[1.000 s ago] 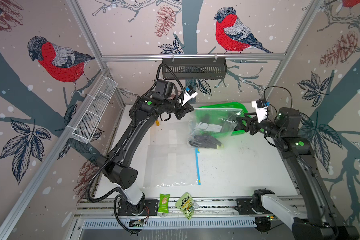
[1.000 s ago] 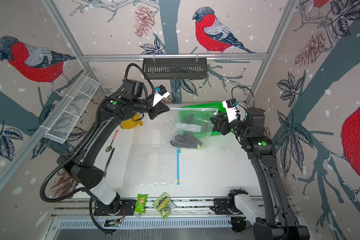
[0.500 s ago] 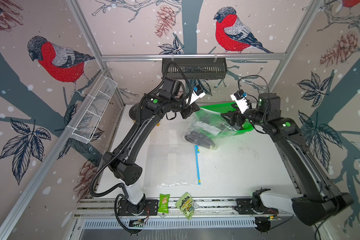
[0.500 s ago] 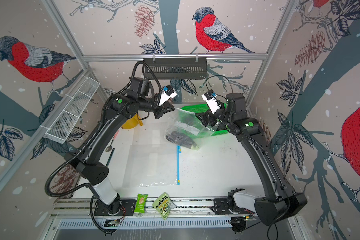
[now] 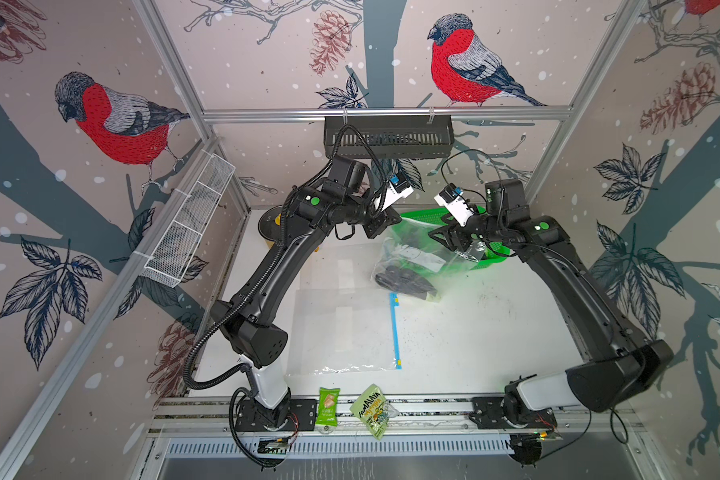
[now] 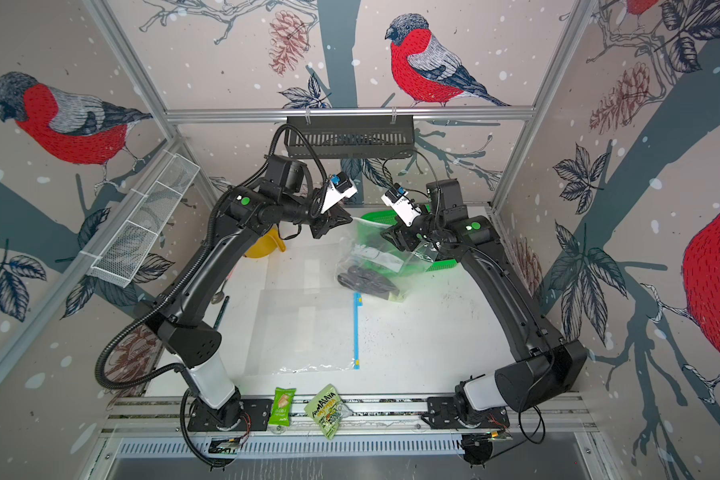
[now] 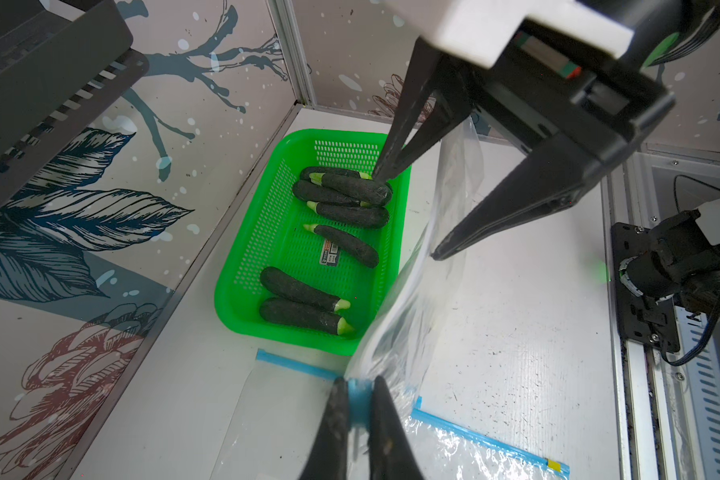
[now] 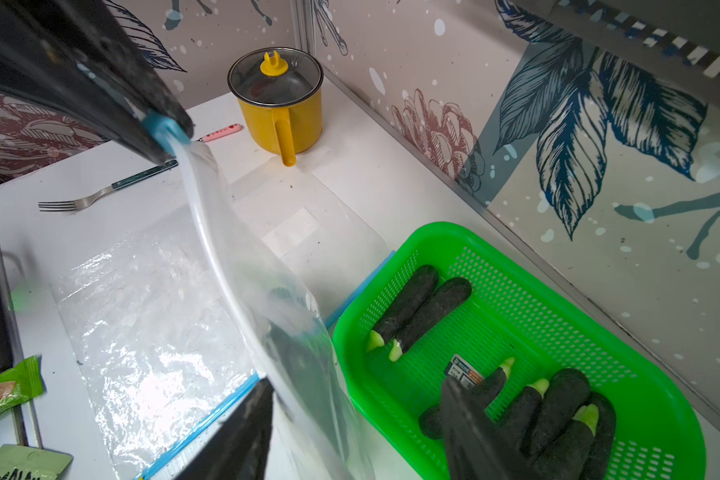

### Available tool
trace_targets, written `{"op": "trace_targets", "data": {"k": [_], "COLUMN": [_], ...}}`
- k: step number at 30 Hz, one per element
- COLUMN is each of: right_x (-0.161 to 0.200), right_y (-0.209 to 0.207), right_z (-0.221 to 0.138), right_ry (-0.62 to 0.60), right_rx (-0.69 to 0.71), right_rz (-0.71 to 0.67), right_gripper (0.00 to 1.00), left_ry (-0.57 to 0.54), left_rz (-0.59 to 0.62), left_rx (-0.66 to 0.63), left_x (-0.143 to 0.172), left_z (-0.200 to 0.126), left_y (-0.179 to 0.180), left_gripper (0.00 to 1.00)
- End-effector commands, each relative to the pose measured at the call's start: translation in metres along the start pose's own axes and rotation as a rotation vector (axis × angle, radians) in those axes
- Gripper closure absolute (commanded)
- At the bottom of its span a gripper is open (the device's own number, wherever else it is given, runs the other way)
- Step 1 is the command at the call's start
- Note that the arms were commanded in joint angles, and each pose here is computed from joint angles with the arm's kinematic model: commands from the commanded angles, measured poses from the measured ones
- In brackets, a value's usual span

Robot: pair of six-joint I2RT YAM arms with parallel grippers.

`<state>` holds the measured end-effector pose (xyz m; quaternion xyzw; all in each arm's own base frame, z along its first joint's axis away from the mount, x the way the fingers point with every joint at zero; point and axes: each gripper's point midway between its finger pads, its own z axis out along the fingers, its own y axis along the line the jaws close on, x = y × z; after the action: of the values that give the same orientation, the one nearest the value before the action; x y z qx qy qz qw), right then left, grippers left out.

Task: Place the eggplant in a zip-top bag and seal the zipper
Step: Zip the zipper on the zipper food storage bag, then place the zipper food storage bag at the center of the board.

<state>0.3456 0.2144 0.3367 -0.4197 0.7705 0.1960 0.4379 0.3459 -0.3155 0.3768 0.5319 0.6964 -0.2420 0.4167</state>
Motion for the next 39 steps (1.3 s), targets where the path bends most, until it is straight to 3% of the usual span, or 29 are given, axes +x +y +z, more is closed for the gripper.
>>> {"op": "trace_targets", "data": {"k": [1,2,6,11,16,23,28,33,39], "right_x": [-0.001,-0.001,-0.007,-0.012,-0.01,-0.02,-0.023,0.055,0.168], "right_y": [0.005,0.006,0.012,0.037,0.074,0.101,0.077,0.013,-0.017], "right_z": [-0.001,-0.001,-0.009,-0.015,-0.013,-0.034,-0.072,-0.086,-0.097], "right_ry": [-0.003,-0.005,-0.043,-0.037,-0.027,-0.093,-0.177,-0.115,0.014], "right_rx": [-0.018,-0.019,-0.015,-0.009,-0.001,-0.019,0.036,0.14,0.321], "right_rz": [-0.011,-0.009,0.03,0.102,0.154,0.313,0.46,0.694,0.923], "right_gripper": [0.57,0.65,0.93,0.98,0.98,0.98,0.98,0.99,0.99], "left_ry": [-0.01,-0.01,-0.02,-0.066,-0.214,-0.465,-0.532,-0.523,-0.509], "left_rz": [0.031,0.029,0.017,0.009,-0.058,-0.135,-0.179,-0.227,-0.246], "left_rx": [-0.001,-0.001,-0.014,-0.044,-0.137,-0.268,-0.281,-0.233,-0.201], "left_x": [-0.003,-0.003,-0.005,-0.015,-0.032,-0.043,-0.042,-0.034,-0.025], "left_z": [-0.001,0.0,0.0,-0.007,-0.037,-0.1,-0.118,-0.107,-0.099], "left_y": [0.0,0.001,0.004,0.01,0.034,0.059,0.069,0.073,0.069], "left_gripper": [0.92,0.89,0.61,0.33,0.2,0.15,0.15,0.15,0.15]}}
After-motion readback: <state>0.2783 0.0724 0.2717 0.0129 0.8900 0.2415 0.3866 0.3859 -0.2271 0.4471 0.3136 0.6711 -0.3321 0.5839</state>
